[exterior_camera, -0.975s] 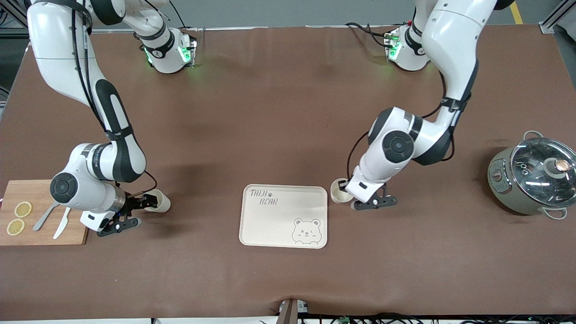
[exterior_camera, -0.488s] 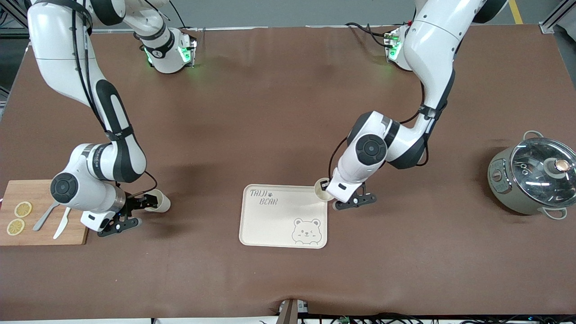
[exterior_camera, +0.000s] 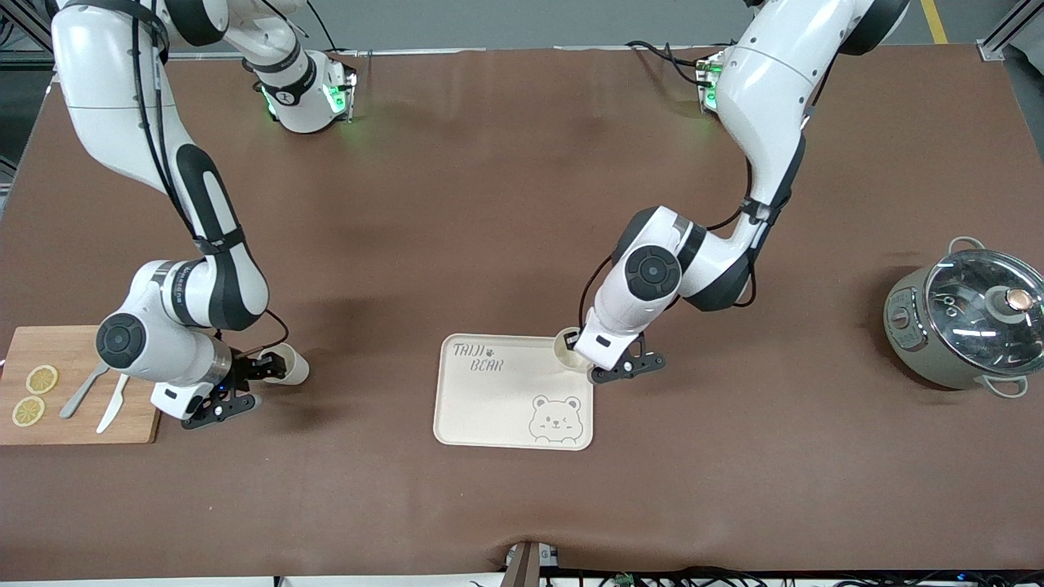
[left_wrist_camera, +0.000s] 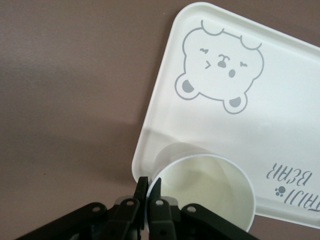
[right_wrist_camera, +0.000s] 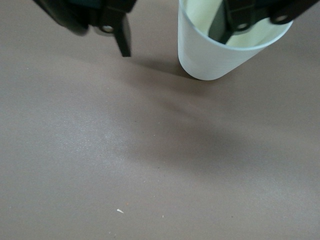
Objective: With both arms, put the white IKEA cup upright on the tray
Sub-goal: 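Lower the cup onto the tray with the left gripper while the right lifts, then carry the white cup with the right gripper onto the tray beside the other, then open the left gripper and withdraw it while the right gripper lowers its cup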
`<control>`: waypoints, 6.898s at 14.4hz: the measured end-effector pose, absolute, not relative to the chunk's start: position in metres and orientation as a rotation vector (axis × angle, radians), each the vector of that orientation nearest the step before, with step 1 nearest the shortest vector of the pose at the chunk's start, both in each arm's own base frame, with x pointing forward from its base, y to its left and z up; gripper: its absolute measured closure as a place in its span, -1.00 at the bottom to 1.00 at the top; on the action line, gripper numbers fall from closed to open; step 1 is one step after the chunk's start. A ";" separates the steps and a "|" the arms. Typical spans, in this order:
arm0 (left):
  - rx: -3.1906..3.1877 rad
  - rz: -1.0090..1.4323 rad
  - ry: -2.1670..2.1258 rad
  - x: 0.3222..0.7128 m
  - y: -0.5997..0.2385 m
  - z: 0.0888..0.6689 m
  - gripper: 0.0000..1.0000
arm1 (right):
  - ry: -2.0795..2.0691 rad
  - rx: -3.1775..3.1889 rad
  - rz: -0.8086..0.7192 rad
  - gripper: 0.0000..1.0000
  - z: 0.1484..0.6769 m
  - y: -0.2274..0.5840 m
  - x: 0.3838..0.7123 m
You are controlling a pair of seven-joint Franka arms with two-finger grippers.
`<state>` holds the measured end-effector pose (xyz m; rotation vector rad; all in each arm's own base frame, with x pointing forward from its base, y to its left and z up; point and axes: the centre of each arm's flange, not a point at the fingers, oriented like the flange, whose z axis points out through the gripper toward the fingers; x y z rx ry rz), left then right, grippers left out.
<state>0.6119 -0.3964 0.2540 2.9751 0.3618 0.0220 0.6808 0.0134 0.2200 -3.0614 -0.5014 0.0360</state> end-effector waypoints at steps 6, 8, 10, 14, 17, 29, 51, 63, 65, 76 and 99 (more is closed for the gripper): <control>2.942 0.070 0.370 0.617 -0.401 0.233 0.90 | -0.543 -3.054 0.035 0.66 0.220 0.014 0.681; 2.940 0.074 0.367 0.617 -0.402 0.231 0.90 | -0.547 -3.053 0.034 0.74 0.220 0.014 0.681; 2.940 0.079 0.363 0.616 -0.403 0.231 0.90 | -0.548 -3.049 0.030 0.92 0.222 0.015 0.681; 2.948 0.095 0.350 0.618 -0.403 0.233 0.90 | -0.546 -3.048 0.030 0.92 0.222 0.014 0.681; 2.956 0.105 0.350 0.620 -0.400 0.232 0.90 | -0.537 -3.046 0.028 0.92 0.222 0.013 0.681; 2.996 0.135 0.323 0.621 -0.396 0.225 0.60 | -0.293 -2.966 0.070 0.92 0.288 0.029 0.703; 3.042 0.090 0.365 0.619 -0.399 0.266 -1.00 | 0.636 -2.911 -0.065 0.92 0.326 0.342 0.642; 3.149 -0.013 0.301 0.645 -0.286 0.385 -1.00 | 0.665 -2.899 -0.173 0.92 0.253 0.374 0.637; 3.152 -0.008 0.265 0.651 -0.265 0.397 -1.00 | 0.666 -2.897 -0.179 0.92 0.247 0.377 0.636; 3.173 -0.048 -0.043 0.661 -0.121 0.426 -1.00 | 0.668 -2.885 -0.209 0.92 0.225 0.386 0.632; 3.114 0.190 -0.017 0.584 -0.077 0.590 -1.00 | 0.637 -2.909 -0.279 -1.00 0.234 0.383 0.640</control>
